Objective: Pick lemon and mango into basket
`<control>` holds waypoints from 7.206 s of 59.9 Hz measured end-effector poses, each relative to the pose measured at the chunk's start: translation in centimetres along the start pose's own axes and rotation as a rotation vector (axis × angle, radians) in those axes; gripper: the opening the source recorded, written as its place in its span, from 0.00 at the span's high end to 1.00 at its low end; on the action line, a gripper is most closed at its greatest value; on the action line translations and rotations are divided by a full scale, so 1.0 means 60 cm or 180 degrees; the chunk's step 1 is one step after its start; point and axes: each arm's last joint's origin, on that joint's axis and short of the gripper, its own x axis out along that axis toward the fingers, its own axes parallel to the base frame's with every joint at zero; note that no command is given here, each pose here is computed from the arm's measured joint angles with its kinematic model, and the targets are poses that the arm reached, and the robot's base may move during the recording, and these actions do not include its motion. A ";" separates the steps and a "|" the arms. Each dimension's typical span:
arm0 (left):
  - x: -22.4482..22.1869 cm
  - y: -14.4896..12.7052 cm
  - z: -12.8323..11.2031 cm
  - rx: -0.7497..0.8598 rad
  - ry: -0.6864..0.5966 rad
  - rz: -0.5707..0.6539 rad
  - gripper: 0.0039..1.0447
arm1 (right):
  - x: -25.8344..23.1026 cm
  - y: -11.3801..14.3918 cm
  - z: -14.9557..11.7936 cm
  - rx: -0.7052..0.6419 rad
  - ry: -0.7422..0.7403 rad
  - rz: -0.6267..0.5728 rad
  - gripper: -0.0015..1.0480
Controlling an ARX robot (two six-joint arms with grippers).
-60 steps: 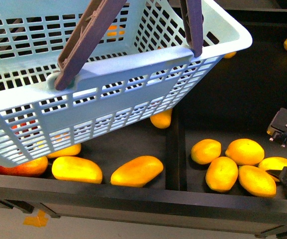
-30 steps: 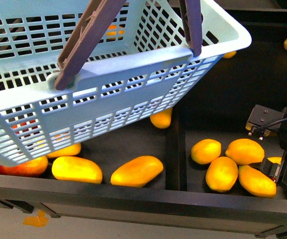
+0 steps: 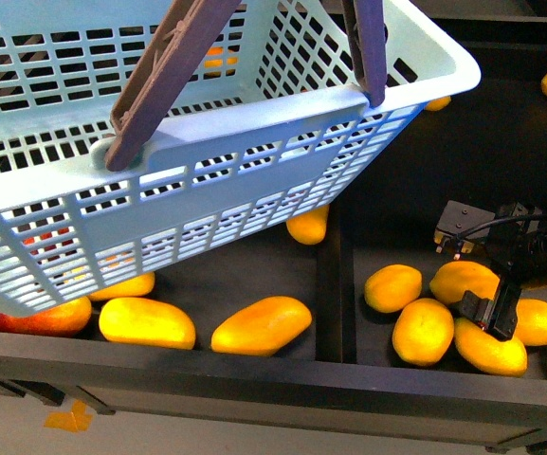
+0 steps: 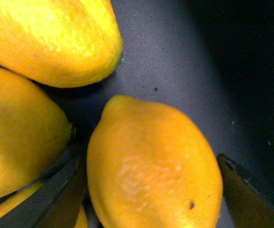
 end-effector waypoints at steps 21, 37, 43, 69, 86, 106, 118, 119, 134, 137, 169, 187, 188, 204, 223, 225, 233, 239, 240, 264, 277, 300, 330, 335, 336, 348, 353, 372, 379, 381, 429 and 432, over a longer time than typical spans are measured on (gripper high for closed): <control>0.000 0.000 0.000 0.0000 0.0000 0.0000 0.96 | -0.085 -0.044 -0.019 0.0861 -0.0629 -0.0266 0.39; 0.000 0.000 0.000 0.0000 0.0002 0.0000 0.96 | -0.277 -0.089 0.032 0.1556 -0.1775 -0.0849 0.39; 0.000 0.000 0.000 0.0001 0.0000 0.0000 0.96 | -0.330 -0.078 0.066 0.1750 -0.2125 -0.0891 0.39; 0.000 0.000 0.000 0.0000 0.0001 -0.0001 0.96 | -0.409 0.037 0.281 0.2043 -0.2931 -0.0407 0.39; 0.000 0.000 0.000 -0.0001 -0.0002 0.0001 0.96 | -0.359 0.085 0.357 0.1994 -0.2702 -0.0276 0.40; 0.000 0.000 0.000 0.0000 0.0000 0.0000 0.96 | -0.340 0.072 0.369 0.2310 -0.2582 -0.0329 0.07; 0.002 0.001 0.000 0.0006 0.0002 0.0009 0.96 | -0.370 0.059 0.337 0.2579 -0.2745 -0.0508 0.08; 0.002 0.001 0.000 0.0002 -0.0003 0.0012 0.96 | -0.374 0.058 0.333 0.2608 -0.2761 -0.0539 0.08; 0.002 0.001 0.000 0.0019 -0.0004 0.0013 0.96 | -0.454 0.036 0.201 0.3226 -0.2741 -0.1754 0.08; 0.002 0.001 0.000 0.0020 -0.0005 0.0014 0.96 | -0.458 0.039 0.182 0.3147 -0.2814 -0.1968 0.14; 0.002 0.001 0.000 0.0011 0.0000 0.0015 0.96 | -0.466 0.161 0.057 0.2535 -0.2922 -0.2296 0.98; 0.002 0.001 -0.001 0.0012 0.0010 0.0008 0.96 | -0.476 0.193 0.016 0.2524 -0.2944 -0.2303 0.85; 0.002 0.000 -0.001 0.0011 0.0011 0.0007 0.96 | -0.476 0.193 0.016 0.2524 -0.2947 -0.2306 0.82; 0.002 0.001 0.000 0.0012 -0.0001 0.0015 0.96 | -0.477 0.193 0.015 0.2526 -0.2947 -0.2310 0.38; 0.002 0.001 0.000 0.0011 0.0006 0.0011 0.96 | -0.477 0.193 0.015 0.2527 -0.2946 -0.2313 0.08; 0.002 0.001 0.000 0.0011 0.0006 0.0011 0.96 | -0.477 0.193 0.015 0.2527 -0.2946 -0.2311 0.08; 0.002 0.001 0.000 0.0011 0.0006 0.0011 0.96 | -0.477 0.193 0.015 0.2527 -0.2946 -0.2313 0.08; 0.002 0.001 0.000 0.0011 0.0006 0.0011 0.96 | -0.477 0.193 0.015 0.2527 -0.2946 -0.2311 0.08; 0.002 0.001 0.000 0.0011 0.0006 0.0011 0.96 | -0.477 0.193 0.015 0.2527 -0.2946 -0.2313 0.08; 0.002 0.001 0.000 0.0011 0.0005 0.0011 0.96 | -0.477 0.193 0.015 0.2527 -0.2946 -0.2313 0.08; 0.002 0.001 0.000 0.0011 0.0006 0.0011 0.96 | -0.477 0.193 0.015 0.2527 -0.2946 -0.2313 0.08; 0.002 0.001 0.000 0.0011 0.0006 0.0011 0.96 | -0.477 0.193 0.015 0.2527 -0.2946 -0.2313 0.08; 0.002 -0.001 -0.004 0.0020 0.0025 -0.0003 0.96 | -0.477 0.193 0.015 0.2530 -0.2944 -0.2317 0.08; 0.002 -0.002 -0.005 0.0016 0.0049 -0.0018 0.96 | -0.477 0.193 0.015 0.2530 -0.2947 -0.2321 0.08; 0.002 -0.002 -0.005 0.0016 0.0052 -0.0020 0.96 | -0.477 0.193 0.015 0.2530 -0.2947 -0.2322 0.08; 0.002 -0.002 -0.005 0.0015 0.0047 -0.0019 0.96 | -0.477 0.193 0.015 0.2529 -0.2948 -0.2320 0.08; 0.003 -0.001 -0.004 0.0011 0.0033 -0.0004 0.96 | -0.477 0.194 0.015 0.2528 -0.2951 -0.2322 0.08; 0.003 0.001 -0.001 0.0018 0.0003 0.0017 0.96 | -0.475 0.195 0.013 0.2534 -0.2932 -0.2312 0.08; 0.003 0.000 -0.001 0.0013 0.0014 0.0007 0.96 | -0.476 0.195 0.013 0.2534 -0.2933 -0.2314 0.08; 0.003 0.000 -0.001 0.0015 0.0014 0.0007 0.96 | -0.476 0.195 0.013 0.2533 -0.2935 -0.2313 0.08; 0.004 0.001 0.000 0.0012 0.0017 0.0006 0.96 | -0.467 0.152 0.019 0.3997 -0.1573 -0.2380 0.08; 0.003 -0.001 -0.002 0.0022 0.0040 -0.0009 0.96 | -0.453 0.138 0.012 0.4351 -0.1176 -0.2279 0.08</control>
